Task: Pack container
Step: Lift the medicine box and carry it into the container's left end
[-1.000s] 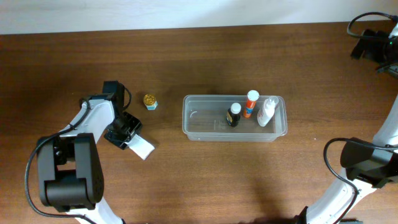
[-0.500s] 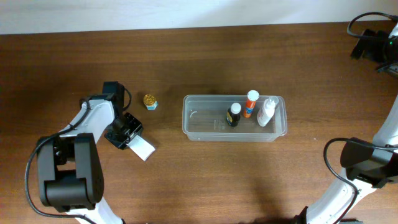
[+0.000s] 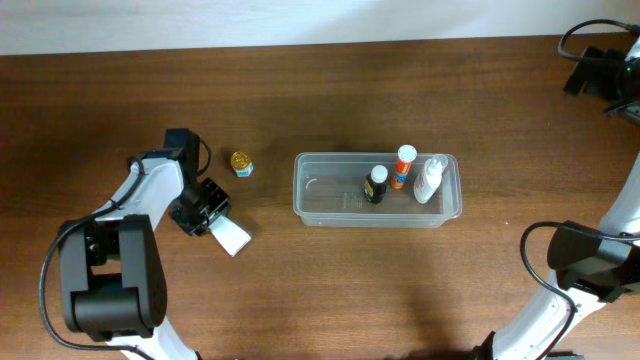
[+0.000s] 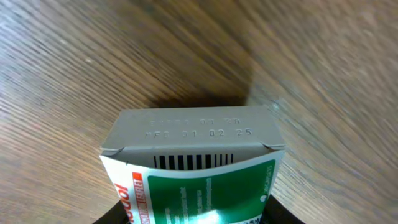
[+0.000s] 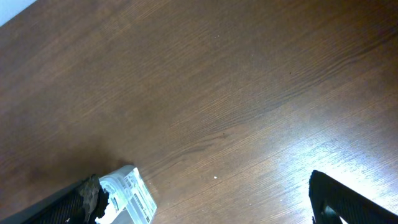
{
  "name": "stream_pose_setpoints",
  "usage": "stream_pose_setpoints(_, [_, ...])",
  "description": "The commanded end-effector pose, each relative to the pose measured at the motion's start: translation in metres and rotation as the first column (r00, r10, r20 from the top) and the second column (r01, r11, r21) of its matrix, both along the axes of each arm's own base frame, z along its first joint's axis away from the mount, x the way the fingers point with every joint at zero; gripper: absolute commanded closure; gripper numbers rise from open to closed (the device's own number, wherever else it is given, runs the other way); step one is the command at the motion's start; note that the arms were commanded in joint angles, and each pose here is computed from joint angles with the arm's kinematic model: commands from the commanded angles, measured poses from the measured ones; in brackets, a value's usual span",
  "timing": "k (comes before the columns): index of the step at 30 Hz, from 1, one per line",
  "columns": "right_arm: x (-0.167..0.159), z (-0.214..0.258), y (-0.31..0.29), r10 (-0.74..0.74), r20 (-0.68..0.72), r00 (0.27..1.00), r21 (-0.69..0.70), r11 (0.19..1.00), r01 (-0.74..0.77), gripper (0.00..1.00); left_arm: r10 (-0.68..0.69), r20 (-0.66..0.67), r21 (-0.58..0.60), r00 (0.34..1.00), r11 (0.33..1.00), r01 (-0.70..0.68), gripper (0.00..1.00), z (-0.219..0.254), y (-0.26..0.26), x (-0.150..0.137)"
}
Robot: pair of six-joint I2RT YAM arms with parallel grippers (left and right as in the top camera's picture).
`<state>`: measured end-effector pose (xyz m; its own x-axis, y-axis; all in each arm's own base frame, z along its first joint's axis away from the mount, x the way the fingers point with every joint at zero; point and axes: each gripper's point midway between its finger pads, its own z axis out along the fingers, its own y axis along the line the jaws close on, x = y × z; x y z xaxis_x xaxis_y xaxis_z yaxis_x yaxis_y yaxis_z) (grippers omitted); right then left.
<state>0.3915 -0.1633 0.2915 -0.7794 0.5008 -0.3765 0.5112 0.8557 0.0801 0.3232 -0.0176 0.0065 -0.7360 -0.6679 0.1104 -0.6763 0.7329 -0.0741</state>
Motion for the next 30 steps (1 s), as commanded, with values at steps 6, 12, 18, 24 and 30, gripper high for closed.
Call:
stream_pose_setpoints(6, [-0.002, 0.0, -0.001, -0.008, -0.005, 1.0, -0.002, 1.0, 0.008, 0.02, -0.096, 0.206, -0.012, 0.974, 0.995, 0.1, 0.6, 0.073, -0.005, 0.047])
stream_pose_setpoints(12, [-0.002, 0.0, -0.001, -0.008, -0.004, 1.0, -0.002, 1.0, 0.008, 0.02, -0.135, 0.412, 0.026, 0.901, 0.99, 0.136, 0.59, 0.152, -0.005, 0.069])
stream_pose_setpoints(18, [-0.002, 0.0, -0.001, -0.008, -0.004, 1.0, -0.002, 1.0, 0.008, 0.02, -0.186, 0.603, 0.058, 0.776, 0.98, 0.189, 0.59, 0.223, -0.03, 0.079])
stream_pose_setpoints(24, [-0.002, 0.0, -0.001, -0.008, -0.005, 1.0, -0.002, 1.0, 0.008, 0.02, -0.364, 0.728, 0.14, 0.581, 0.908, 0.394, 0.59, 0.254, -0.112, 0.09])
stream_pose_setpoints(30, [-0.002, 0.0, -0.001, -0.008, -0.005, 1.0, -0.002, 1.0, 0.008, 0.02, -0.504, 0.725, 0.299, 0.47, 0.845, 0.444, 0.59, 0.251, -0.166, 0.094])
